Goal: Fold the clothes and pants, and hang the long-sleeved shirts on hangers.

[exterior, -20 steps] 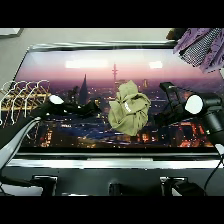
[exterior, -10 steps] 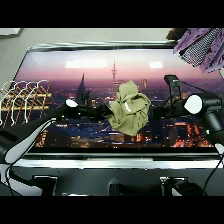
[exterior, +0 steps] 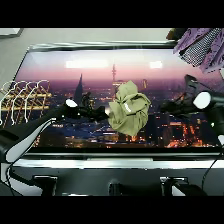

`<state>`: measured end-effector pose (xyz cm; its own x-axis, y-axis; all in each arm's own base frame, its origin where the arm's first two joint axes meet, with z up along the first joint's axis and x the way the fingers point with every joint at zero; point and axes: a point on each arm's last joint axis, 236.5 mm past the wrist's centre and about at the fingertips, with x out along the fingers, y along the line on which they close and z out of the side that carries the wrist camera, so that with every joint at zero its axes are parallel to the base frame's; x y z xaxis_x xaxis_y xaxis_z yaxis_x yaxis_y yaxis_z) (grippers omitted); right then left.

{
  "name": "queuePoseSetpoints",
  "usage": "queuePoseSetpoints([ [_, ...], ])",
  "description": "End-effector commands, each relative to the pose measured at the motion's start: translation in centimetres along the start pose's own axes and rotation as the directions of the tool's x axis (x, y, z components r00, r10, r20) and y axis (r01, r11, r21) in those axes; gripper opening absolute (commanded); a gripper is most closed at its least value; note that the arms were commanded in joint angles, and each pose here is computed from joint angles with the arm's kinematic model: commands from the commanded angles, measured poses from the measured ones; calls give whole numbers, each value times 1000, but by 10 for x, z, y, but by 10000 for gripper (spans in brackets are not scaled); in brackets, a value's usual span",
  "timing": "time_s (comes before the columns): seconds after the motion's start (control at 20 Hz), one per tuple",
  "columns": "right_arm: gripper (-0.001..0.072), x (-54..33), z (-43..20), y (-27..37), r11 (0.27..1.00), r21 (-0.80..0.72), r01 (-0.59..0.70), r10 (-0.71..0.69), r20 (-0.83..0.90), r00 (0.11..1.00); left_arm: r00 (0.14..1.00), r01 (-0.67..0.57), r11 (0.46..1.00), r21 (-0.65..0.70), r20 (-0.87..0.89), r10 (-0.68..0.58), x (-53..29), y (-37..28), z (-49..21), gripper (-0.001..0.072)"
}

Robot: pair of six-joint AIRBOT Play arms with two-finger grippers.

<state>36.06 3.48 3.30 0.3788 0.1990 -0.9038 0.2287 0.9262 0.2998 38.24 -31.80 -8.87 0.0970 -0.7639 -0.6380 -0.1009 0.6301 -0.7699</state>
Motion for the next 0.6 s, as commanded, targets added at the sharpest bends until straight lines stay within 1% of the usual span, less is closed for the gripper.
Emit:
queuePoseSetpoints([
  [0.0,656,32,-3,15,961,133,-242,255,-89,963,1000,8,1000,-16,-5,-8,-7,3,3,27],
  [0.1,655,63,-12,33,938,125,-323,340,-154,928,1000,8,1000,-21,1,-8,-9,5,6,27],
  [0.25,651,109,-26,56,910,150,-387,412,-216,885,1000,8,1000,-24,3,-8,-10,6,7,27],
  [0.3,603,122,-35,63,903,162,-398,427,-246,870,1000,8,1000,-24,4,-8,-10,6,8,27],
  [0.35,489,133,-43,68,903,168,-395,428,-270,862,1000,9,1000,-24,5,-8,-10,6,8,26],
  [0.4,186,139,-50,72,906,157,-394,423,-289,859,1000,9,1000,-25,6,-9,-11,6,9,26],
  [0.45,38,139,-50,75,905,149,-397,424,-288,859,1000,14,1000,-25,6,-13,-14,5,10,25],
  [0.55,32,115,-29,87,895,105,-433,446,-232,865,999,36,999,7,1,-36,-26,-9,15,23],
])
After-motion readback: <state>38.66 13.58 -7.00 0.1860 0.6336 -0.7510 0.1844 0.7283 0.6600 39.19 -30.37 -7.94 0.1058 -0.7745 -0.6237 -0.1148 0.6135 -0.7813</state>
